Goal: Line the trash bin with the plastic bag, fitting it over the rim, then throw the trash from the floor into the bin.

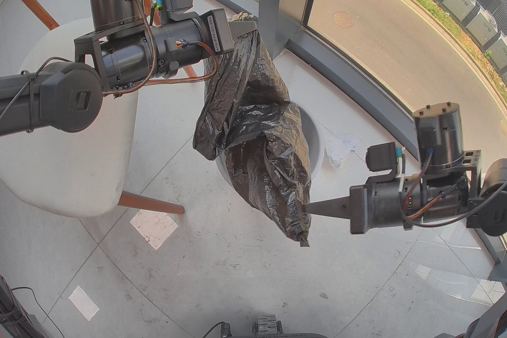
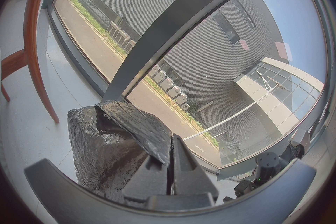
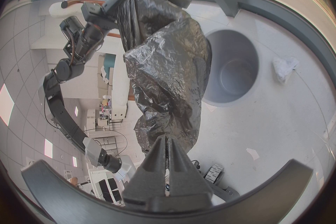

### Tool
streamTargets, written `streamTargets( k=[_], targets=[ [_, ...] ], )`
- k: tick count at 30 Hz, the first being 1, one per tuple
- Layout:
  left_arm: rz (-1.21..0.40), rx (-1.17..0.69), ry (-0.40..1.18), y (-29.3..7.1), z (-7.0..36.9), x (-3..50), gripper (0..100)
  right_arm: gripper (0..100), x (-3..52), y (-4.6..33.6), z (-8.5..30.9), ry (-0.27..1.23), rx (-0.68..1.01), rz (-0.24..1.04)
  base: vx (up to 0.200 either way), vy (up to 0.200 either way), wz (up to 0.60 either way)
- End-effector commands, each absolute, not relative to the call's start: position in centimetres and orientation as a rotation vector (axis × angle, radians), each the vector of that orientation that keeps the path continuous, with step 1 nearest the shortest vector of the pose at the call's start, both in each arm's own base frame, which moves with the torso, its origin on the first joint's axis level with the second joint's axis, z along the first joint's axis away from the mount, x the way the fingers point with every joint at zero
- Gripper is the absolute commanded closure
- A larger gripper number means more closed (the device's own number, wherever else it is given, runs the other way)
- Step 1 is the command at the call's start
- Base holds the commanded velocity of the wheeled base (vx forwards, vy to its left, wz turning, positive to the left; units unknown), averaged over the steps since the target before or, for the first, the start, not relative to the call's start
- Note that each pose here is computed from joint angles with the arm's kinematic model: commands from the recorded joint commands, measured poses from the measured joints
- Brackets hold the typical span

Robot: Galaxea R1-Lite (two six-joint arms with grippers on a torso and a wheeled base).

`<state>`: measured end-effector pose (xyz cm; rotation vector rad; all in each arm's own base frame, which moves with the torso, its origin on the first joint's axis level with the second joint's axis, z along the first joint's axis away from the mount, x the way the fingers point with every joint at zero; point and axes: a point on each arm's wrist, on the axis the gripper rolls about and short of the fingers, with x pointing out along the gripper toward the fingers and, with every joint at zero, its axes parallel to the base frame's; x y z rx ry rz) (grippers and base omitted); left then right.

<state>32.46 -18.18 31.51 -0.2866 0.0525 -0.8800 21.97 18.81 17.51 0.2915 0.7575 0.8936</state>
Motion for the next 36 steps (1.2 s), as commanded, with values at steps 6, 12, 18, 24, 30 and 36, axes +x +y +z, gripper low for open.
streamTargets(
  k=[6,12,18,24,30,36],
  targets=[
    [-0.887,-0.287,0.04,-18.9,31.5,33.3,100,100,25.5,22.4,13.7,0.753,0.281,0.903,0.0,0.0,0.0],
    [-0.895,-0.292,0.02,-20.1,31.9,33.3,100,100,29.1,23.9,13.9,0.663,0.297,0.854,0.0,0.0,0.0],
    [-0.916,-0.293,0.015,-20.7,32.1,32.9,100,100,33.5,24.6,14.0,0.551,0.298,0.732,0.0,0.0,0.0],
    [-0.918,-0.291,0.029,-21.7,31.5,32.9,100,100,37.2,24.7,12.0,0.462,0.214,0.617,0.0,0.0,0.0],
    [-0.894,-0.294,0.038,-23.0,30.9,32.6,100,100,39.0,25.1,12.2,0.35,0.241,0.577,0.0,0.0,0.0],
    [-0.866,-0.197,0.014,-23.2,30.1,33.1,100,100,37.7,24.4,13.3,0.362,0.245,0.585,0.0,0.0,0.0]
  ],
)
